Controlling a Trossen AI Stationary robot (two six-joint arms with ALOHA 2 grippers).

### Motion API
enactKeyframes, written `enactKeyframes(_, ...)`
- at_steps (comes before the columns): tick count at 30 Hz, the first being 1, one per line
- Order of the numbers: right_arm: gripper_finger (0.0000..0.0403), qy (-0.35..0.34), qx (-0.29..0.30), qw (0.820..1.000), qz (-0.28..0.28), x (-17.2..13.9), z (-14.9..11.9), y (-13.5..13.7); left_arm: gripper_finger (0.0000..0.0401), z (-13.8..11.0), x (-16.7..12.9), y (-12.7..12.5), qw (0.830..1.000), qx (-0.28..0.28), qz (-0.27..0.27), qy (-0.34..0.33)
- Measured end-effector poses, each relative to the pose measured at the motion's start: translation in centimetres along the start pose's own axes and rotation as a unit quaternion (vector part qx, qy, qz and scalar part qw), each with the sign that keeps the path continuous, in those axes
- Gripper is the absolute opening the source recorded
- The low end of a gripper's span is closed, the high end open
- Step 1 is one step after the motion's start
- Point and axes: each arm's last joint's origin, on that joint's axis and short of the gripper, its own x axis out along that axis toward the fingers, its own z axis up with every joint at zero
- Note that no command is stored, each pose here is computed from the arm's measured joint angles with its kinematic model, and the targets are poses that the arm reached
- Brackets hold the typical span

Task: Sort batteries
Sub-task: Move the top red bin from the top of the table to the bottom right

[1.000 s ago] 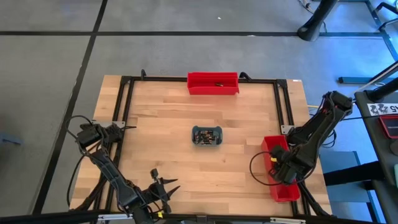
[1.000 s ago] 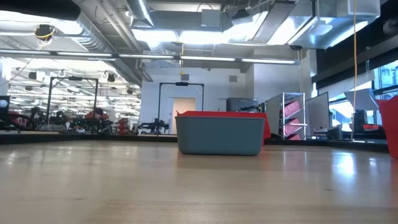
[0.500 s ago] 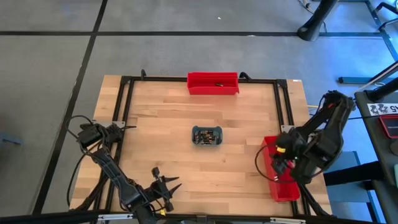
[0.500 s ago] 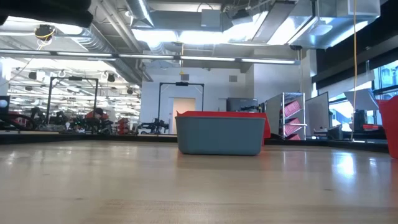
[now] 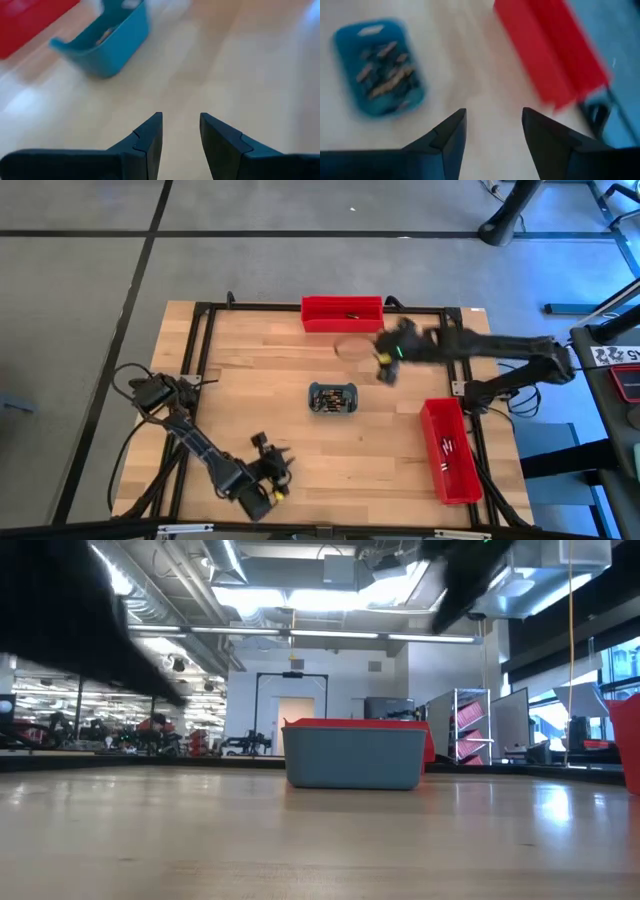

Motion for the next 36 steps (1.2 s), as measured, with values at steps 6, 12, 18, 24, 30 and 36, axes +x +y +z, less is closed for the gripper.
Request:
enactKeyframes(6,0.0193,-0.020,-0.033,0.998,0.039,8.4,3.5,-8.6,0.0120,-3.9,3.1,5.7,0.993,-0.047,0.081,0.068)
enactKeyframes(12,0.0193,0.083,-0.052,0.995,0.027,14.5,4.0,-14.8,0.0120,-5.2,2.4,9.4,0.985,-0.123,0.099,0.066)
enactKeyframes(18,0.0193,0.147,-0.096,0.982,0.067,17.9,4.1,-16.3,0.0120,-5.4,1.4,11.1,0.981,-0.158,0.093,0.056)
enactKeyframes(24,0.0186,0.170,-0.113,0.975,0.086,19.6,3.7,-16.0,0.0120,-5.3,1.5,10.9,0.981,-0.167,0.087,0.038)
enactKeyframes(30,0.0084,0.184,-0.041,0.976,0.107,19.5,3.5,-15.3,0.0120,-5.4,1.2,10.3,0.984,-0.163,0.065,0.034)
enactKeyframes(36,0.0017,0.233,-0.021,0.967,0.101,18.9,3.5,-13.0,0.0120,-5.8,0.4,9.9,0.986,-0.157,0.047,0.033)
